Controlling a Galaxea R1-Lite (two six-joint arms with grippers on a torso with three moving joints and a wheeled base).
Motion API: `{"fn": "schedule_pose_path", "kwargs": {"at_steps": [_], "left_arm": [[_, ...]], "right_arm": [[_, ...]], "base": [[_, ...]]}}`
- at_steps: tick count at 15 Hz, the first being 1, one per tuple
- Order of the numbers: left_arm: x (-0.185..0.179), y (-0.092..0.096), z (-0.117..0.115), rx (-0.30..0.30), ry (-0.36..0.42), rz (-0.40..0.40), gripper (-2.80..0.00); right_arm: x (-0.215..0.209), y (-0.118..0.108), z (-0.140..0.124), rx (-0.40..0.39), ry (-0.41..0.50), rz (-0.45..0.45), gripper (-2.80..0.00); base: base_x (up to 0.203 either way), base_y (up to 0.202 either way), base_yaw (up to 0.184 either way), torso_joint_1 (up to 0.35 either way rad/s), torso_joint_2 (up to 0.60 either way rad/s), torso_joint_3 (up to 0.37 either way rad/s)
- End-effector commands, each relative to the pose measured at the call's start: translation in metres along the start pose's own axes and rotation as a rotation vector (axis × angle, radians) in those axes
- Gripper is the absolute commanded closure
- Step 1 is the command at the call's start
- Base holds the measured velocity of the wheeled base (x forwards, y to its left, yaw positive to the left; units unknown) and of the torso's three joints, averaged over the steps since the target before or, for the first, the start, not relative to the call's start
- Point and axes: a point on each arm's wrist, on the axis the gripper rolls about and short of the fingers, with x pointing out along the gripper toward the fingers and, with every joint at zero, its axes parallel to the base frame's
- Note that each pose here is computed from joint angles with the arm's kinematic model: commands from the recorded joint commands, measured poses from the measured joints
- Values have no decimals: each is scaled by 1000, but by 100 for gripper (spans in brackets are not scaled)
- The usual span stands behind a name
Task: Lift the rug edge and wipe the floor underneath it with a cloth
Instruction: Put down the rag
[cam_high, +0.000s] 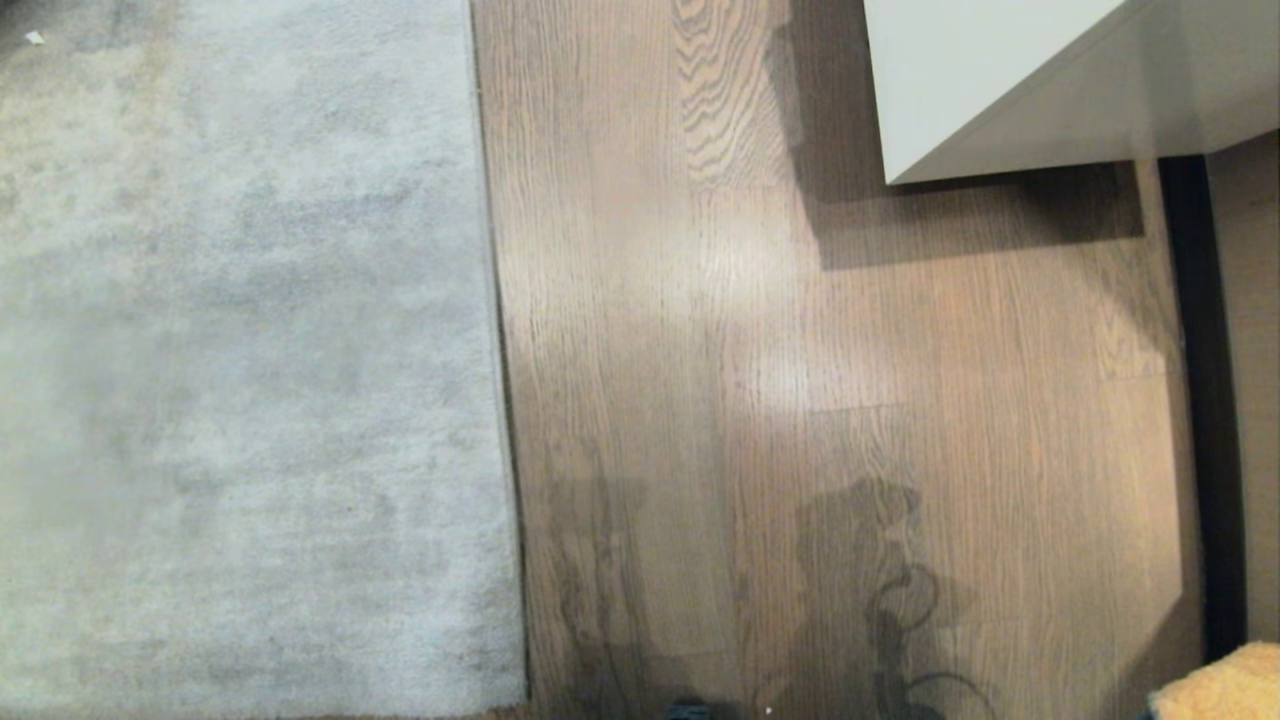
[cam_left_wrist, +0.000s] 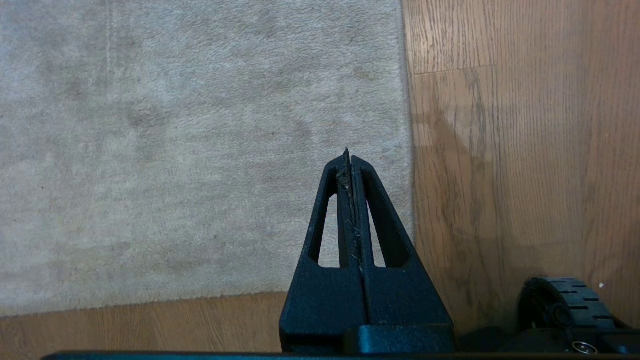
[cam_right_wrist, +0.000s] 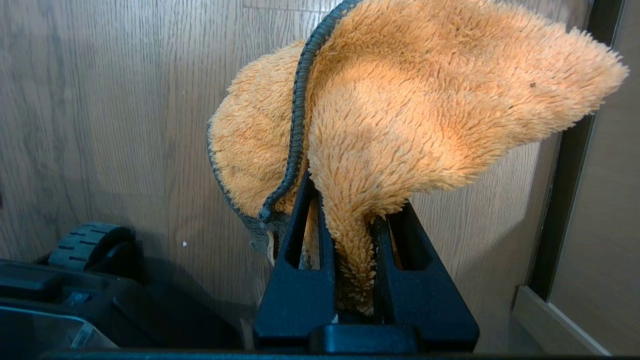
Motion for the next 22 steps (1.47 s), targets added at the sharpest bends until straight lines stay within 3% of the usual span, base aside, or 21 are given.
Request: {"fn": "schedule_pose_path", "kwargs": {"at_steps": [1, 10, 15, 19, 22], "left_arm": [[0, 0, 0, 2, 0, 0, 0], [0, 0, 0, -1, -2, -1, 0], [0, 0, 0, 0, -2, -3, 0], [0, 0, 0, 0, -2, -3, 0], [0, 0, 0, 0, -1, -3, 0]], "right_arm": [[0, 0, 1, -3, 23, 4, 0], [33, -7, 41, 13, 252, 99, 0], [99, -14, 64, 31, 376, 104, 0], [164, -19, 57, 66, 430, 90, 0], [201, -25, 44, 88, 402, 55, 0]], "base": [[0, 0, 0, 0, 0, 0], [0, 0, 0, 0, 0, 0], [0, 0, 0, 0, 0, 0], [0, 0, 0, 0, 0, 0], [0, 0, 0, 0, 0, 0]]}}
